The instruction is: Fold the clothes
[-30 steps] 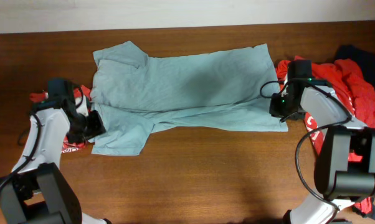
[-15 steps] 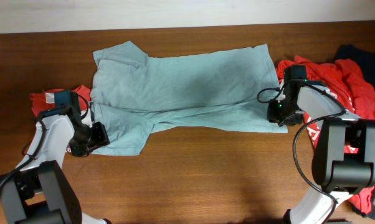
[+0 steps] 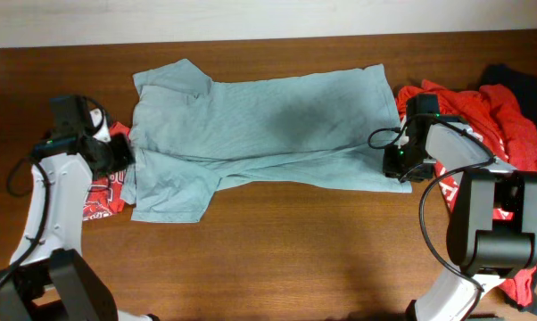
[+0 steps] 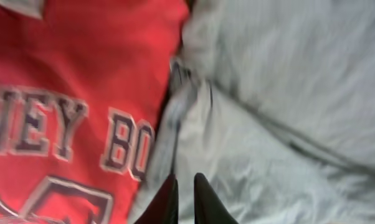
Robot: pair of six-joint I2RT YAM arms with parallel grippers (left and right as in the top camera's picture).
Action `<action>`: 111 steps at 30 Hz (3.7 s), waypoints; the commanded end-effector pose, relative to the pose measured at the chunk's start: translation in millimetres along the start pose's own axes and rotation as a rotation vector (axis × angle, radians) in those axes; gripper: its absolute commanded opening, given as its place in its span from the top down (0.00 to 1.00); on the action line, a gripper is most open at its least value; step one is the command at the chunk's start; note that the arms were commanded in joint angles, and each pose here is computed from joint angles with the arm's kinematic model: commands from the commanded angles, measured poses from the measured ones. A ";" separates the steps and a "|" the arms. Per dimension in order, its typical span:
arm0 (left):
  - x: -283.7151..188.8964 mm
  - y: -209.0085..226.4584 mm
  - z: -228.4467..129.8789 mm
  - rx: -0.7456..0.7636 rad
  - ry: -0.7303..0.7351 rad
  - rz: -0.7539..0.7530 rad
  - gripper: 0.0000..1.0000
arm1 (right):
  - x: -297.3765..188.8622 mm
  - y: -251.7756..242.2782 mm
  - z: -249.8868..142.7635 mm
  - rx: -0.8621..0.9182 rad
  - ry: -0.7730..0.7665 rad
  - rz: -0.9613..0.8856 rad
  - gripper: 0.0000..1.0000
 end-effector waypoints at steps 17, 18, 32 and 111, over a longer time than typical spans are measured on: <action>88.2 113.1 -17.6 -0.249 0.192 0.111 0.97 | 5.8 -2.1 -12.7 -0.006 0.053 -0.009 0.65; 86.5 116.0 -14.1 -0.271 0.185 0.085 0.97 | 5.8 -2.0 -12.7 -0.010 0.053 -0.008 0.65; 75.0 29.4 8.2 0.005 0.145 -0.170 0.99 | 5.8 -2.1 -12.7 -0.018 0.053 -0.008 0.65; 81.8 9.2 -80.4 0.208 0.417 -0.017 0.67 | 4.1 -3.5 -31.3 -0.016 0.133 -0.016 0.64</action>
Point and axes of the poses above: each gripper's point midway between its finger pads, its own x axis out along the fingers, its own y axis along the line the jaws close on, z = x × y, the point moved 1 cm from there along -x, back along the fingers, and after that the axes turned 9 degrees about -x, right-handed, at the moved point
